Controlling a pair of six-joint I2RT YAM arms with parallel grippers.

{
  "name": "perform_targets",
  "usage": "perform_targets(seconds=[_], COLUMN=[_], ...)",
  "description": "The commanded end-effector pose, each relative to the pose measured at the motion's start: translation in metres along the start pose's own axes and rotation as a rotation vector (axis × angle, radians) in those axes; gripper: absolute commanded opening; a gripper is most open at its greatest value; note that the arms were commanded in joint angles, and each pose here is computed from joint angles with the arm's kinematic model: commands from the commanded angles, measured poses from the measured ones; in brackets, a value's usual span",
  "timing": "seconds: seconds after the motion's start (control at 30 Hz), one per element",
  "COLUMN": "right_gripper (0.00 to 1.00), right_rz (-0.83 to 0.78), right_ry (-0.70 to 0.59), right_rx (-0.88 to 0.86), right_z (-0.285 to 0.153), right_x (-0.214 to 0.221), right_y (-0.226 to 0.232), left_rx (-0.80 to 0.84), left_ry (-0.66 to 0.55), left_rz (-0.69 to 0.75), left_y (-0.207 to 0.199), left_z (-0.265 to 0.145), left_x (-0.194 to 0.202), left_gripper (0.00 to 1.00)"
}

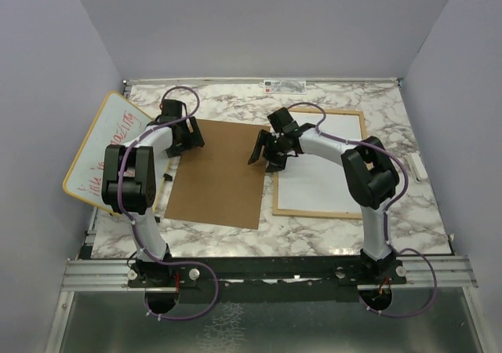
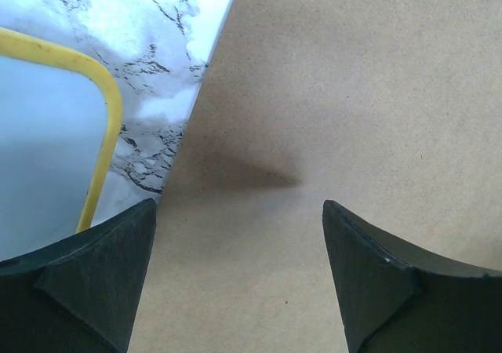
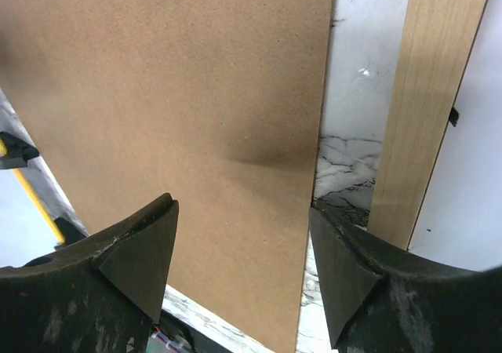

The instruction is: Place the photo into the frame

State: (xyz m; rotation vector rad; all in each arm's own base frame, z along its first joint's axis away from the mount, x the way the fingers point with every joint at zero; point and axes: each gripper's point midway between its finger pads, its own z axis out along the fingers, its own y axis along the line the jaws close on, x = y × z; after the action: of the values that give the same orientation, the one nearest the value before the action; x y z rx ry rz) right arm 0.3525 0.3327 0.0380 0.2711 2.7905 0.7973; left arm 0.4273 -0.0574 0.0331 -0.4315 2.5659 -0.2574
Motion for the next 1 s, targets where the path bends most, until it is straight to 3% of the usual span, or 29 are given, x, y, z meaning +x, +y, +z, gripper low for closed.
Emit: perform_targets(seconds=[0.0, 0.43, 0.6, 0.97], right_gripper=[0.71, 0.71, 0.71, 0.71], right_rz=[-0.048, -0.128, -0.083, -0.003], right_ry=[-0.029, -0.215, -0.229, -0.070], right_rx=[-0.286, -0.423, -0.246, 0.088], right_z=[-0.013, -0.083, -0.073, -0.028], right_x=[-0.004, -0.033, -0.036, 0.000], right_y=[0.068, 0.108, 0.074, -0.013], left_rx=[0.122, 0.149, 0.085, -0.033], left_ry=[0.211, 0.188, 0.169, 0.133], left_rz=[-0.085, -0.110, -0.088, -0.052], left_y=[-0.023, -0.033, -0.025, -0.003], left_z=[0.004, -0.010, -0.009, -0.024], left_x=[0.062, 0.054, 0.050, 0.054], left_gripper=[0.84, 0.81, 0.81, 0.93])
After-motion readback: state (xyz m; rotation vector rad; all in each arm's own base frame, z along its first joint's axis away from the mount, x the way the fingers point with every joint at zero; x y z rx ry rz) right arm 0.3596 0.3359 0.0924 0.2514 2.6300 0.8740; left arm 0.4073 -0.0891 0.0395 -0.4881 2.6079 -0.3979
